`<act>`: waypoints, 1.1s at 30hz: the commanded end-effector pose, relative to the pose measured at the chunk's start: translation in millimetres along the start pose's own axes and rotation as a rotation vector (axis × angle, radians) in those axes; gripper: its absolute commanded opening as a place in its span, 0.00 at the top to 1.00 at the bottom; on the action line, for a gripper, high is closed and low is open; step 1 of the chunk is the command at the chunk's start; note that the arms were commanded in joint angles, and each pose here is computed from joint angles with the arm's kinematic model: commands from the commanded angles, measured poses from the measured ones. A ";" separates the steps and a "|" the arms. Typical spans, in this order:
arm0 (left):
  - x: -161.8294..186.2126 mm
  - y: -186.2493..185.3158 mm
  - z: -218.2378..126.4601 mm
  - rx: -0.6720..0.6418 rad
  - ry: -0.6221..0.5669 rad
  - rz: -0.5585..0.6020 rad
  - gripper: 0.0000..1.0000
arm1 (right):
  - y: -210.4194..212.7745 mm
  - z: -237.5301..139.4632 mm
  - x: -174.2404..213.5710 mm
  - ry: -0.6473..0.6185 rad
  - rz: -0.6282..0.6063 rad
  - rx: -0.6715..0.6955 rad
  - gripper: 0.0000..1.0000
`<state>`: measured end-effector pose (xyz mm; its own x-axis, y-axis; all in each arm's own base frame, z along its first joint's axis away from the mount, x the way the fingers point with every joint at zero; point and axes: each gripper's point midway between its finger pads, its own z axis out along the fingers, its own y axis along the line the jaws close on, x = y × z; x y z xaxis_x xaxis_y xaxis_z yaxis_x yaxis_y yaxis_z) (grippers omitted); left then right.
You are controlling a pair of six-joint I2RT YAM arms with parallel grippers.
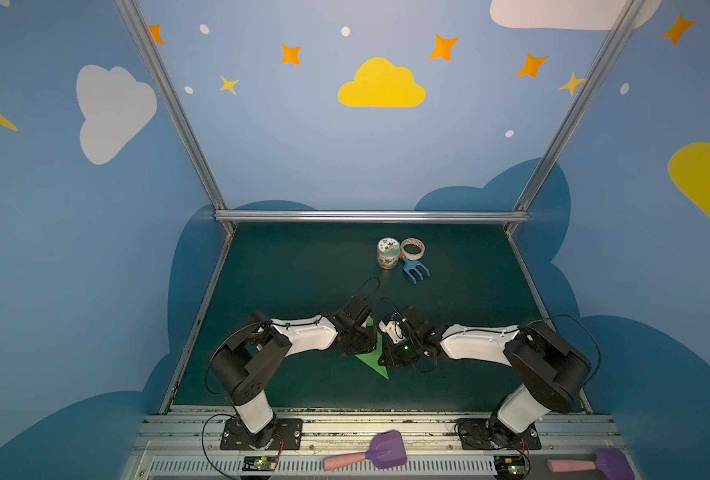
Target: Fold a paper plane with a square sheet of paper (fold left side to right side)
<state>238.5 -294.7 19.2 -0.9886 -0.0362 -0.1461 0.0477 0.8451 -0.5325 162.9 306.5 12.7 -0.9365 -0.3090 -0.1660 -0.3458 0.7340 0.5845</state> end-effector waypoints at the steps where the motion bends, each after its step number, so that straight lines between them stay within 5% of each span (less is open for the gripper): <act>1: -5.5 10.7 1.4 -0.045 -0.020 -0.006 0.96 | -57.2 14.0 52.7 0.163 0.083 0.197 0.98; 11: -18.4 -9.3 -18.7 0.024 -0.085 0.013 0.95 | -57.1 14.4 51.6 0.162 0.083 0.199 0.97; 19: -28.6 -23.1 -55.1 0.073 -0.185 0.008 0.58 | -56.6 14.7 51.3 0.162 0.085 0.197 0.97; 24: -25.7 -22.7 -60.1 0.072 -0.186 -0.016 0.50 | -56.3 15.5 51.3 0.165 0.083 0.194 0.97; 28: -21.8 -15.9 -58.5 0.059 -0.197 -0.039 0.56 | -55.7 15.8 50.3 0.163 0.082 0.193 0.97; 33: -12.8 -11.1 -62.3 0.091 -0.228 -0.049 0.96 | -56.2 16.2 51.4 0.171 0.081 0.192 1.00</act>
<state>242.1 -272.1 70.9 -0.9471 -0.1765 -0.2680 0.0176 0.8054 -0.5925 164.0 307.9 12.8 -0.9368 -0.3109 -0.1606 -0.3435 0.7293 0.5918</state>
